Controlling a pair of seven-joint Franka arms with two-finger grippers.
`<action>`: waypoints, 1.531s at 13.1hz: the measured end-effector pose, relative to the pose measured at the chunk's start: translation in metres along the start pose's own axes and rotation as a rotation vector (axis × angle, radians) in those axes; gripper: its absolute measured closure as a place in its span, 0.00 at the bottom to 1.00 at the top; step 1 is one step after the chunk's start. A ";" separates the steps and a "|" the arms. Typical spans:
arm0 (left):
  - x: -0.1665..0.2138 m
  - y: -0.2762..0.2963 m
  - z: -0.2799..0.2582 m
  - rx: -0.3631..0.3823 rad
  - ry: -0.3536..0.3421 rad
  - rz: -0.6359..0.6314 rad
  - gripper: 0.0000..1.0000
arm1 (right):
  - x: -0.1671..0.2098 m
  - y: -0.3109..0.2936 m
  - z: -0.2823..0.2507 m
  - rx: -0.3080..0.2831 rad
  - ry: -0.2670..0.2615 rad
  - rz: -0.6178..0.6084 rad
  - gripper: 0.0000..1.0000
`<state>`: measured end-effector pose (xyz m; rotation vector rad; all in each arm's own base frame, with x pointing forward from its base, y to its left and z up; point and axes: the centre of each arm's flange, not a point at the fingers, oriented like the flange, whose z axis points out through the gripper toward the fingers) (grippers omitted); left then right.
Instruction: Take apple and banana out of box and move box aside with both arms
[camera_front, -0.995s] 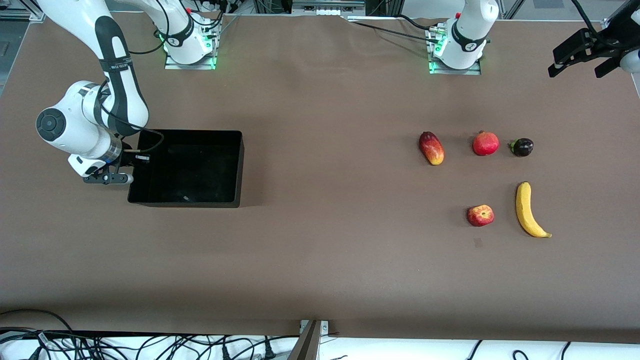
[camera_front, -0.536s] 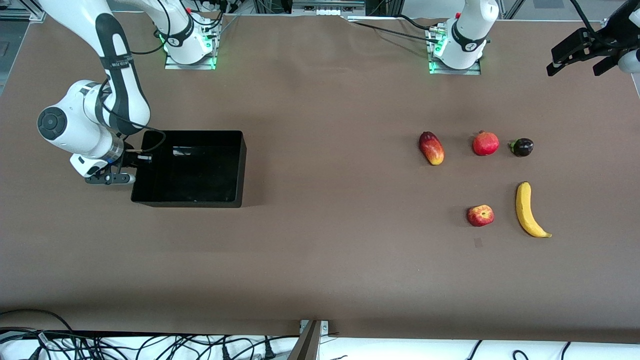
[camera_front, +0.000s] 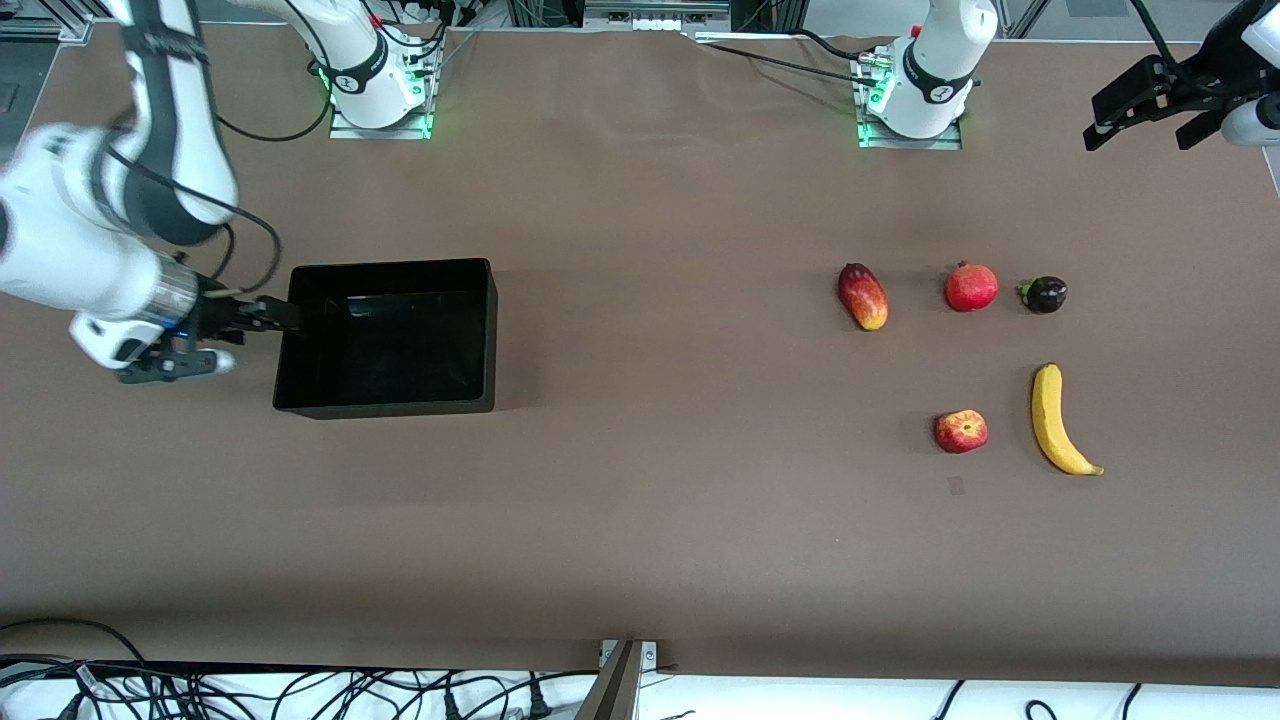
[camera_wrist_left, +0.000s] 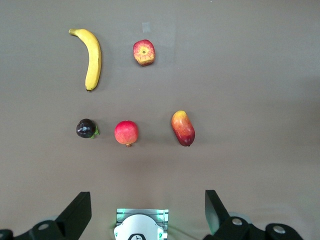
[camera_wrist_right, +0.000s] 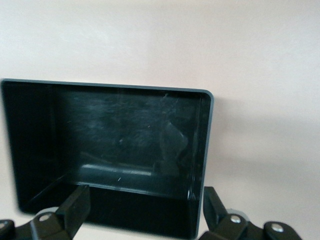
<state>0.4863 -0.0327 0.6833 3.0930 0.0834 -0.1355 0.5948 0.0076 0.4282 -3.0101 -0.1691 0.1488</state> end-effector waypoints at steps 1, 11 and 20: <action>0.000 0.000 0.000 0.000 -0.001 -0.011 0.00 | 0.000 -0.007 -0.025 -0.008 -0.008 -0.001 0.00; 0.000 0.000 0.002 0.001 -0.006 -0.072 0.00 | -0.049 -0.031 -0.142 -0.047 -0.026 -0.070 0.00; 0.002 -0.001 0.007 0.007 -0.023 -0.073 0.00 | -0.079 -0.025 -0.139 -0.071 0.014 -0.076 0.00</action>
